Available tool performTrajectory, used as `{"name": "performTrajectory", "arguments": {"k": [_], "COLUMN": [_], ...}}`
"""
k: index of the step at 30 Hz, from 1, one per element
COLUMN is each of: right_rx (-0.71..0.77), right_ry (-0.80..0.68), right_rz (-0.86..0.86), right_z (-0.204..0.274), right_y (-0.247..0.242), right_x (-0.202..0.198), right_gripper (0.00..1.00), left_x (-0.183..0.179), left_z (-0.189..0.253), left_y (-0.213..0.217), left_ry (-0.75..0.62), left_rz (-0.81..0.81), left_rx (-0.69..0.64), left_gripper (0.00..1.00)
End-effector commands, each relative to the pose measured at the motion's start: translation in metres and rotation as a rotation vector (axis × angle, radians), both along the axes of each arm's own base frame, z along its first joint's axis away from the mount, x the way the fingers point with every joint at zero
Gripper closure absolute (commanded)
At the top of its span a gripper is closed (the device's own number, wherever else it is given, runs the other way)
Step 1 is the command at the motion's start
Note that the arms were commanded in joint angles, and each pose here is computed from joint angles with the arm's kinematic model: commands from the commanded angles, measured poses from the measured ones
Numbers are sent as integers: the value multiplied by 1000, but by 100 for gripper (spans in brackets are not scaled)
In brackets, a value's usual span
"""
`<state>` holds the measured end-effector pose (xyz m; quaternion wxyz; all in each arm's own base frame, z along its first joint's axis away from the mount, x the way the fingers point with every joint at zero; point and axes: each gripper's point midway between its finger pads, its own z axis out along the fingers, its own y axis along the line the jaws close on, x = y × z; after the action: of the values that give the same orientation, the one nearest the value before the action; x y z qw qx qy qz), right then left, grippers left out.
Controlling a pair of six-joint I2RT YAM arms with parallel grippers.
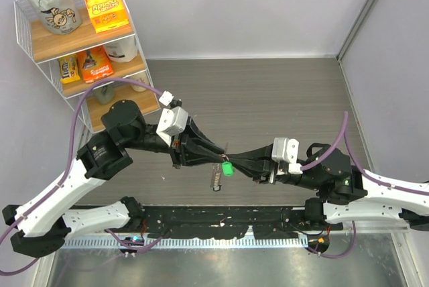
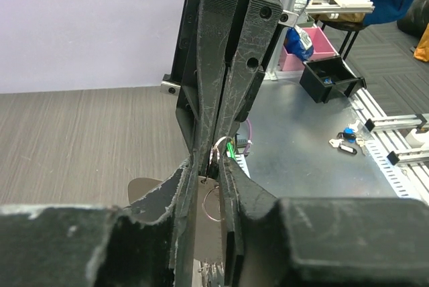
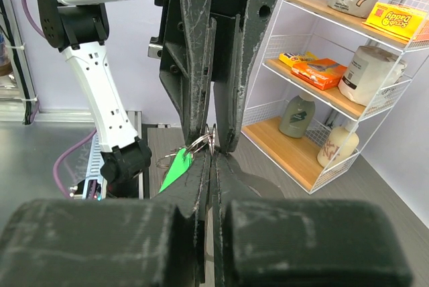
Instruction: Put the keys on the keyring
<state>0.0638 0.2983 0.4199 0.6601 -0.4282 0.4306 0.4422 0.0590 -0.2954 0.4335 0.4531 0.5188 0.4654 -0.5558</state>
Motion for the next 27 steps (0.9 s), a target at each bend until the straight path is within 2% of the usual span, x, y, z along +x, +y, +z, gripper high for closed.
{"name": "performTrajectory", "arguments": {"k": [1,7,9,18,20,24,27], "right_rx": [114,110,100,71,72,79,71], "right_ry": [-9,-12,-13,-20,-21,-18,-19], "right_rz": [5,3,0,-2,-2,-6,-18], "right_z": [37,35,33,27,28,30,29], "right_y": [-11,-11,-10,-7,-9,-15,-18], "right_x": [-2,-2,-2,-1,-1,-2,0], "right_gripper": [95,95,95,95,91,75,68], "left_x": [-1,-1,0,12,17,26,30], "left_z": [17,18,18,17,16,15,14], "left_y": [4,5,5,1,2,3,5], "left_ry": [-36,-38,-38,-25,-31,-47,-61], "left_rz": [15,18,23,82,110,167,197], "left_rx": [-35,-33,-33,-19,-22,-29,-40], "left_gripper": [80,89,100,100,100,100,100]}}
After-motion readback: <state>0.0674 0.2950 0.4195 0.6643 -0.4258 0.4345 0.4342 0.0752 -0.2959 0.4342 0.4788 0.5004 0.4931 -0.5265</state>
